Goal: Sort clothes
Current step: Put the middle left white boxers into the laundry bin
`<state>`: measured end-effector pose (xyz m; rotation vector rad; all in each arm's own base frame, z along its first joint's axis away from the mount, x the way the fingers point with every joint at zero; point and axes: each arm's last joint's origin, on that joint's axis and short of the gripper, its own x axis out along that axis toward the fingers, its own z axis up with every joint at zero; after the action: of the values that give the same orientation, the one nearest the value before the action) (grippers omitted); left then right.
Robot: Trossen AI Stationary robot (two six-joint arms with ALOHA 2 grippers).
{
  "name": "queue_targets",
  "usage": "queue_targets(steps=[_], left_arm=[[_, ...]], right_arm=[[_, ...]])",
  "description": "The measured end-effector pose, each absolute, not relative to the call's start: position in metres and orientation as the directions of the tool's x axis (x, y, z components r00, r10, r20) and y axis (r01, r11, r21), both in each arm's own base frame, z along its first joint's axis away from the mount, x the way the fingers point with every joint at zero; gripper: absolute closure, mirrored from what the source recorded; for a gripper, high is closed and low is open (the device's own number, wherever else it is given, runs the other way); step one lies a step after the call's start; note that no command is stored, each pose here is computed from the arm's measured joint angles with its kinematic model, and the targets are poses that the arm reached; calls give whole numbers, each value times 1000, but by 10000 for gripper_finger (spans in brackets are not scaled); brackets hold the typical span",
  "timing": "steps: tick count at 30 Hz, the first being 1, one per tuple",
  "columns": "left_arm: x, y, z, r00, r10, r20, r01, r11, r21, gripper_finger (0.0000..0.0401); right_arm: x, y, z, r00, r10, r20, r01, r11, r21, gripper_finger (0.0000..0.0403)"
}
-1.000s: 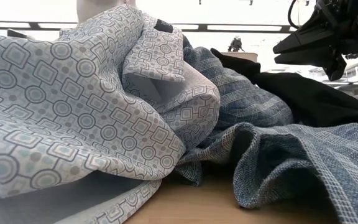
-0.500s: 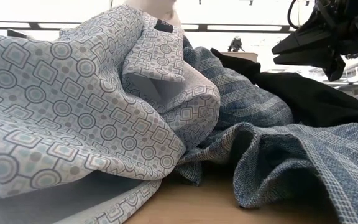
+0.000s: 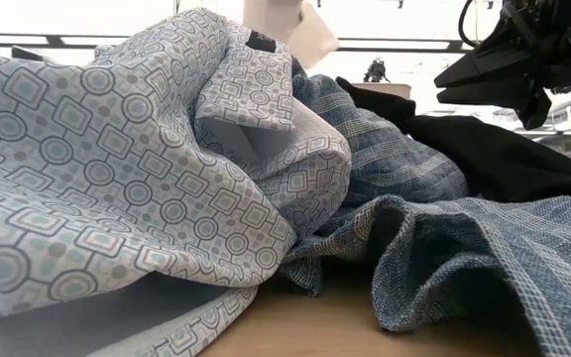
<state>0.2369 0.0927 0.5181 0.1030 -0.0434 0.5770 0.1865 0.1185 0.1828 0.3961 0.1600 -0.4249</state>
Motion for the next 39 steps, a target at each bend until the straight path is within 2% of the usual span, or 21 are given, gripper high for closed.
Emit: queue_targets(steps=[2, 10, 16, 28, 32, 39], left_arm=[[238, 96, 512, 835, 550, 16, -549, 830, 98, 401], [261, 110, 455, 741, 530, -413, -503, 845, 181, 401], [297, 123, 409, 644, 448, -620, -434, 881, 186, 401], [366, 148, 311, 475, 328, -817, -392, 910, 138, 400], [379, 155, 288, 460, 271, -846, -413, 908, 66, 398], [387, 169, 274, 521, 168, -837, -397, 916, -62, 341]], right_arm=[[187, 118, 183, 900, -369, -233, 431, 837, 339, 291], [187, 118, 183, 900, -369, -233, 431, 839, 332, 291], [187, 118, 183, 900, -369, -232, 430, 838, 334, 291], [187, 118, 183, 900, -369, -232, 430, 836, 340, 291], [187, 118, 183, 900, -369, -232, 430, 838, 336, 291], [187, 118, 183, 900, -368, -232, 430, 838, 336, 291]])
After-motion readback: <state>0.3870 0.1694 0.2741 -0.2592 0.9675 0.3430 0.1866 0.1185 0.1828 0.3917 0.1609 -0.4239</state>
